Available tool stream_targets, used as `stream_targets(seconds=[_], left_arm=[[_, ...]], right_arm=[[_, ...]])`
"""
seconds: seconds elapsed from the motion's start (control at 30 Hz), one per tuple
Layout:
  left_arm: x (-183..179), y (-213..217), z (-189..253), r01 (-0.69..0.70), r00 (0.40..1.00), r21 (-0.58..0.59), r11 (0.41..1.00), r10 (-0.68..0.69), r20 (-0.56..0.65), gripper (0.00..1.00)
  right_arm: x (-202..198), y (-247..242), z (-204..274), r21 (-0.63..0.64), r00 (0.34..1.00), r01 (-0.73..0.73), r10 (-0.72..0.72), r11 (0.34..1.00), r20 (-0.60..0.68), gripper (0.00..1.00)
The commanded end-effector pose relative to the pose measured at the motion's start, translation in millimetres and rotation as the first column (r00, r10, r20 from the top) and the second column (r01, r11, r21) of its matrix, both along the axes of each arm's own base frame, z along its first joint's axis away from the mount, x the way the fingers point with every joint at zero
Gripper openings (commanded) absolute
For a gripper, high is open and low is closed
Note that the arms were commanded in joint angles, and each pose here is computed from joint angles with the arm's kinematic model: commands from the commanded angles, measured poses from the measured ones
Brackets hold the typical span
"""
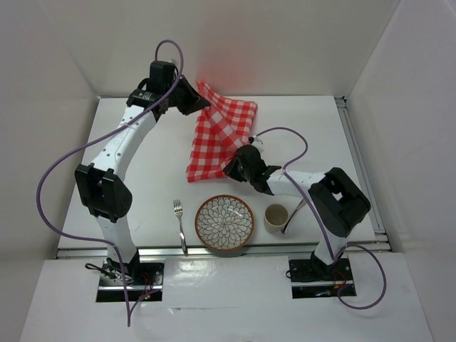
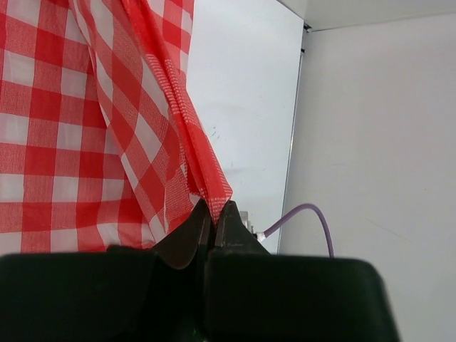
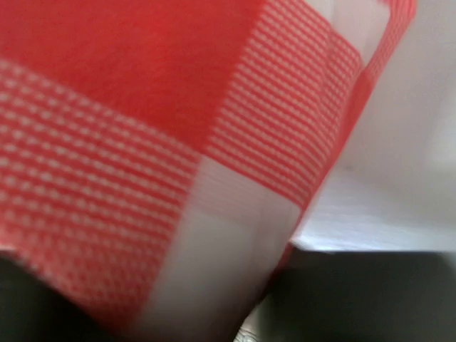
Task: Set the dinner table for one person
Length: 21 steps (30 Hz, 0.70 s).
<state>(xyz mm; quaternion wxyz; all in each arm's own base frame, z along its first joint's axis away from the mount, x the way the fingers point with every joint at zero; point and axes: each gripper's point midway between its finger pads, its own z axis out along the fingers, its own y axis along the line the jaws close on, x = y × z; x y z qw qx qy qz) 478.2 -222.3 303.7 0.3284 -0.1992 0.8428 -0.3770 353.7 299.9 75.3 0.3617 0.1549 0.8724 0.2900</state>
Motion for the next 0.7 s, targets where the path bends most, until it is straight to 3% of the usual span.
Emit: stream_targets(seconds=[0.0, 0.03, 0.07, 0.17, 0.2, 0.27, 0.37, 0.4, 0.43, 0.5, 0.53, 0.6, 0.63, 0.67], left_arm=[[-6, -1, 48, 0.013, 0.995, -0.049, 0.999, -0.008, 0.104, 0.0], [-1, 10, 48, -0.009, 0.994, -0.049, 0.999, 0.014, 0.104, 0.0], [-1, 10, 48, -0.01, 0.994, -0.049, 0.999, 0.015, 0.104, 0.0], [13, 23, 68, 0.039, 0.978, -0.058, 0.998, -0.026, 0.205, 0.0], [18, 27, 97, 0.06, 0.954, -0.042, 0.997, -0.045, 0.295, 0.0], [30, 46, 109, 0.056, 0.948, -0.035, 0.998, -0.042, 0.316, 0.0], [48, 71, 135, 0.106, 0.917, -0.09, 0.99, -0.062, 0.394, 0.0], [50, 78, 137, 0.111, 0.918, -0.122, 0.986, -0.055, 0.392, 0.0], [47, 83, 140, 0.136, 0.913, -0.137, 0.981, -0.071, 0.401, 0.0], [48, 107, 145, 0.114, 0.902, -0.143, 0.983, -0.042, 0.43, 0.0], [50, 113, 125, 0.093, 0.924, -0.158, 0.983, -0.027, 0.381, 0.0], [33, 126, 134, 0.094, 0.909, -0.155, 0.983, -0.022, 0.415, 0.0], [31, 130, 105, 0.085, 0.934, -0.16, 0.983, -0.023, 0.357, 0.0], [15, 133, 111, 0.088, 0.928, -0.151, 0.985, -0.025, 0.373, 0.0]], right_arm=[[26, 7, 24, 0.003, 0.997, 0.061, -0.061, 0.998, 0.051, 0.21], [30, -3, 18, -0.041, 0.996, 0.078, -0.076, 0.996, 0.04, 0.14], [37, -10, 22, -0.065, 0.994, 0.097, -0.094, 0.993, 0.05, 0.0], [83, -59, 43, -0.141, 0.977, 0.193, -0.177, 0.971, 0.116, 0.0], [97, -73, 54, -0.177, 0.975, 0.187, -0.16, 0.966, 0.156, 0.0], [142, -120, 103, -0.163, 0.935, 0.286, -0.238, 0.944, 0.262, 0.0], [191, -163, 189, -0.166, 0.859, 0.338, -0.231, 0.926, 0.457, 0.0], [200, -167, 206, -0.214, 0.844, 0.317, -0.172, 0.924, 0.508, 0.0], [207, -170, 248, -0.202, 0.8, 0.322, -0.152, 0.925, 0.581, 0.0], [213, -173, 273, -0.234, 0.76, 0.319, -0.1, 0.919, 0.642, 0.0], [210, -169, 281, -0.284, 0.743, 0.307, -0.043, 0.909, 0.668, 0.0], [193, -162, 281, -0.326, 0.732, 0.289, 0.011, 0.9, 0.681, 0.0], [186, -164, 275, -0.352, 0.736, 0.307, 0.014, 0.884, 0.677, 0.0], [171, -157, 232, -0.399, 0.787, 0.273, 0.035, 0.875, 0.616, 0.0]])
